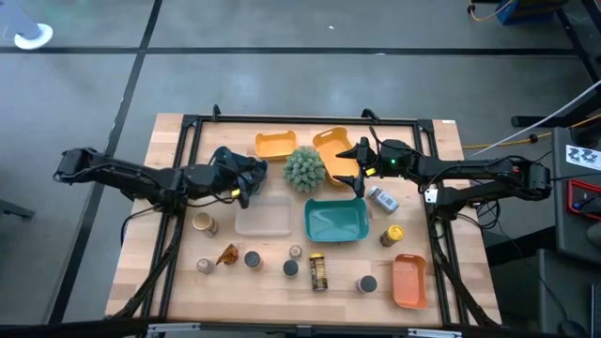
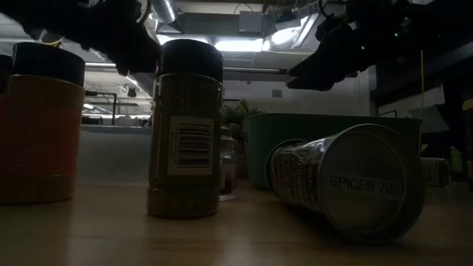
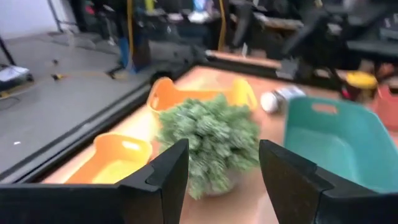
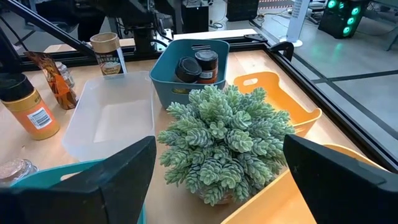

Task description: Sort spices by type

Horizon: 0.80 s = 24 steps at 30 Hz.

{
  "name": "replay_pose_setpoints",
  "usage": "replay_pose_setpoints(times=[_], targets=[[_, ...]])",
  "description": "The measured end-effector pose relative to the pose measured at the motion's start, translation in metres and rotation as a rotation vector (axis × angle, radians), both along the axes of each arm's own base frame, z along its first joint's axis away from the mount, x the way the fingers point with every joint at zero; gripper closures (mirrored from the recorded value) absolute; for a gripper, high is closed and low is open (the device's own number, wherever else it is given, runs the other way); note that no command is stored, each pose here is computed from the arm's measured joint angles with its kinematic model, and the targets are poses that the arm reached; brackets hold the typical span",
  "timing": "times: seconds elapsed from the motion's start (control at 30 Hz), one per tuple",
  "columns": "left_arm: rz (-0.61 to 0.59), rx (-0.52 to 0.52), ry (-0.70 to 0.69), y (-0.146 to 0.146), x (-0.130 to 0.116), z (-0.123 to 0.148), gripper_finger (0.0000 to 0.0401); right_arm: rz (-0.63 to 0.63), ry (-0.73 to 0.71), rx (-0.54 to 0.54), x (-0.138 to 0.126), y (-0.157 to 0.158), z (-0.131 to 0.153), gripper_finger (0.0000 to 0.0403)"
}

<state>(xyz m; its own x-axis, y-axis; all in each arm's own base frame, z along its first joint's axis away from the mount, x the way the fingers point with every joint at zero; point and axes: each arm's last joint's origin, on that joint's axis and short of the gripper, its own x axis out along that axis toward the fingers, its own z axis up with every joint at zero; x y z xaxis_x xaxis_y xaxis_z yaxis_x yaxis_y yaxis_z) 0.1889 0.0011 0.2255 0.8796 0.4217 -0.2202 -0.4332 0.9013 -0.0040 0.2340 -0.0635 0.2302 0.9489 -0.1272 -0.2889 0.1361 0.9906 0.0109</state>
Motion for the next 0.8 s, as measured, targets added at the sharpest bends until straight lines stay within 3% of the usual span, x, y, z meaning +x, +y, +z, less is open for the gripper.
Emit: replay_pose_setpoints(times=[0.2,0.43,0.8], targets=[[-0.033,-0.032,0.145,-0.009,0.001,0.03,0.0224,0.0,0.006,0.002,0.0,0.0,-0.001,0.0052],[-0.009,-0.123,0.176,-0.011,-0.002,0.045,0.0218,0.0,0.006,0.002,0.0,0.0,-0.001,0.0052],[0.079,-0.21,0.179,-0.002,-0.004,0.041,0.0137,0.0,0.006,0.002,0.0,0.0,-0.001,0.0052]])
